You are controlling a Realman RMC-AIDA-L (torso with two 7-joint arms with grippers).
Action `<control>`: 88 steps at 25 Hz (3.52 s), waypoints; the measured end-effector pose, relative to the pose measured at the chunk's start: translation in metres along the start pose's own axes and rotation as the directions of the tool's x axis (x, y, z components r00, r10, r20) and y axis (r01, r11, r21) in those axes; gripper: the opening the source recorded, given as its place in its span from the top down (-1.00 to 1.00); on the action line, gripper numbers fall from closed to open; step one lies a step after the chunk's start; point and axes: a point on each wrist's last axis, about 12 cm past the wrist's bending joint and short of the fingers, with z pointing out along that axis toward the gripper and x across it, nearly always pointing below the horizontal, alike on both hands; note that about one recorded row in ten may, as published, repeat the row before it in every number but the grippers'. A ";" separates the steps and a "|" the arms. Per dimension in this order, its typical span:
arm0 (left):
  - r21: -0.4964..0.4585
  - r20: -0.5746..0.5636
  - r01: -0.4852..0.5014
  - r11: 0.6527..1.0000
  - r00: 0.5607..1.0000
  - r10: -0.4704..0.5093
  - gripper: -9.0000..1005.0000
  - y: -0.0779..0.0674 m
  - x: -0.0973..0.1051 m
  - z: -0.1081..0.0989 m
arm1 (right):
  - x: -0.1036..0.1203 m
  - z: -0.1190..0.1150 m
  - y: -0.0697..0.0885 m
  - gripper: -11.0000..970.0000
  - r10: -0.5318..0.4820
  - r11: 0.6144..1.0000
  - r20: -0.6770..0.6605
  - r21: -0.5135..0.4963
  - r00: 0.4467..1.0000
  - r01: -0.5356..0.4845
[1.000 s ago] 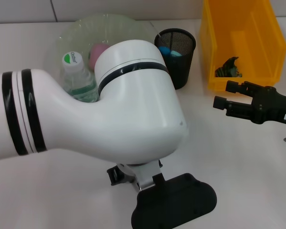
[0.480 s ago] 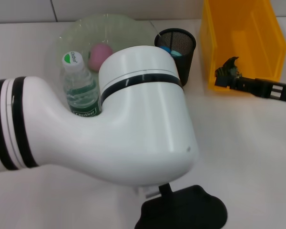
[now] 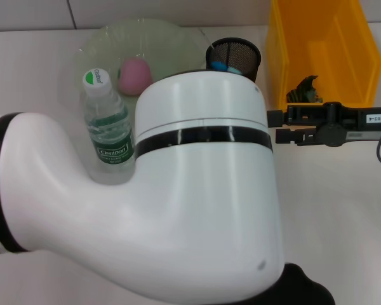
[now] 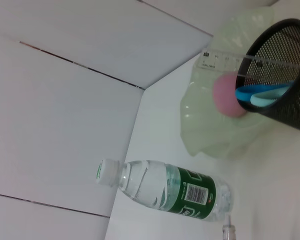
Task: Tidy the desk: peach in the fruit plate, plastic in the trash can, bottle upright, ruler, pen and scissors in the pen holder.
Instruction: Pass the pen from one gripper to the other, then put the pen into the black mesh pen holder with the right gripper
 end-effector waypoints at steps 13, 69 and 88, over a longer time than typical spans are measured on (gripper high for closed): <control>-0.030 -0.016 -0.018 0.999 1.000 0.017 0.66 0.003 -0.001 0.002 | -0.001 0.054 0.001 -0.73 0.015 0.999 -0.033 0.041 0.999 -0.014; -0.222 0.102 0.218 0.950 0.975 -0.199 0.01 0.022 0.025 -0.019 | -0.009 0.054 0.003 0.72 -0.172 0.984 0.228 -0.009 0.958 0.179; -0.276 0.928 0.920 0.278 0.331 -0.171 -0.03 -0.121 0.121 -0.094 | -0.043 0.028 0.017 0.72 -0.668 0.703 0.602 0.318 0.437 0.636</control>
